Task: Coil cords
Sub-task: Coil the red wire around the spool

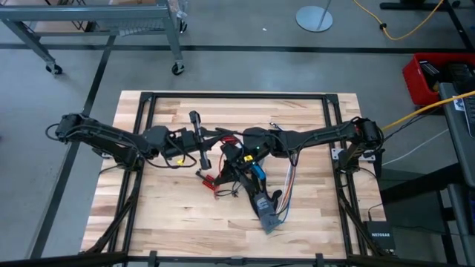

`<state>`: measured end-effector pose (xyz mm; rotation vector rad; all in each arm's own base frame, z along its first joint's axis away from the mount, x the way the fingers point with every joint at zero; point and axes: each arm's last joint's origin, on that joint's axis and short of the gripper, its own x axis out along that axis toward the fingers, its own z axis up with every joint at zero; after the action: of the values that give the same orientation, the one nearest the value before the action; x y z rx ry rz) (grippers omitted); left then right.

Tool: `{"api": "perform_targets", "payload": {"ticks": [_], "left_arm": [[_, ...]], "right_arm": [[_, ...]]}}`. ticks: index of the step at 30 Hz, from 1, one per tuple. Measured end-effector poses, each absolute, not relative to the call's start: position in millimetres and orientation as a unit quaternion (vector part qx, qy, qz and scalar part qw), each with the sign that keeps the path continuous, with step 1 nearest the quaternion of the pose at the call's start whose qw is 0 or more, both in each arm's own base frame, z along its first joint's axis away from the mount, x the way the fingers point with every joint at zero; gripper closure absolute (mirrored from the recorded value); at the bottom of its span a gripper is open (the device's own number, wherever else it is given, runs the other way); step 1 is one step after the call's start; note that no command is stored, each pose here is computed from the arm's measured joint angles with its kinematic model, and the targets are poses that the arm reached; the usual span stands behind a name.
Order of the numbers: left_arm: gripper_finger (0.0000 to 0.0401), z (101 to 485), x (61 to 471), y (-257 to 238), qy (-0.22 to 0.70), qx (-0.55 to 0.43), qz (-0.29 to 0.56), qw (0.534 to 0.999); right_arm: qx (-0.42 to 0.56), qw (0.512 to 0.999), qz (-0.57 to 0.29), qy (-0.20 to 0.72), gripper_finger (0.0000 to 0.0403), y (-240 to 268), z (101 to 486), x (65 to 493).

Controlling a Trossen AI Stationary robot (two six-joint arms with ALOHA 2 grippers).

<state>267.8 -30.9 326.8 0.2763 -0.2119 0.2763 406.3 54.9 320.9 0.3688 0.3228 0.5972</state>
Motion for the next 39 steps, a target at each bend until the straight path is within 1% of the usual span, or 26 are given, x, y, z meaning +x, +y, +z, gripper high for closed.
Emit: {"api": "perform_targets", "payload": {"ticks": [3, 12, 15, 17, 21, 28, 31, 34, 39], "left_arm": [[0.0401, 327.1, 266.5, -30.7, -0.101, 0.137, 0.136, 0.976], [0.0401, 329.8, 264.2, -29.0, -0.107, 0.122, 0.143, 0.976], [0.0401, 336.1, 258.3, -26.7, -0.118, 0.118, 0.149, 0.975], [0.0401, 340.7, 253.6, -25.7, -0.126, 0.116, 0.155, 0.973], [0.0401, 348.4, 241.9, -23.6, -0.124, 0.12, 0.169, 0.97], [0.0401, 354.3, 230.6, -21.7, -0.121, 0.106, 0.173, 0.972], [0.0401, 355.3, 229.5, -21.5, -0.122, 0.111, 0.174, 0.971], [0.0401, 356.3, 228.1, -20.6, -0.12, 0.118, 0.188, 0.968], [0.0401, 359.0, 221.5, -18.8, -0.112, 0.122, 0.206, 0.964]], "right_arm": [[0.191, 0.919, 0.307, 0.157, 0.0396, 55.7, 322.3, 406.0], [0.195, 0.919, 0.307, 0.155, 0.0396, 55.8, 323.0, 406.1], [0.195, 0.919, 0.307, 0.155, 0.0385, 55.8, 323.0, 406.1], [0.196, 0.92, 0.302, 0.155, 0.037, 55.5, 323.0, 406.3], [0.194, 0.933, 0.264, 0.148, 0.0329, 53.7, 322.9, 407.7], [0.188, 0.954, 0.192, 0.137, 0.0235, 49.8, 322.3, 409.7], [0.184, 0.958, 0.175, 0.135, 0.0202, 48.8, 322.0, 410.1], [0.185, 0.959, 0.16, 0.141, 0.0181, 45.3, 320.3, 410.3], [0.188, 0.957, 0.136, 0.172, 0.0174, 36.9, 313.9, 409.5]]}}
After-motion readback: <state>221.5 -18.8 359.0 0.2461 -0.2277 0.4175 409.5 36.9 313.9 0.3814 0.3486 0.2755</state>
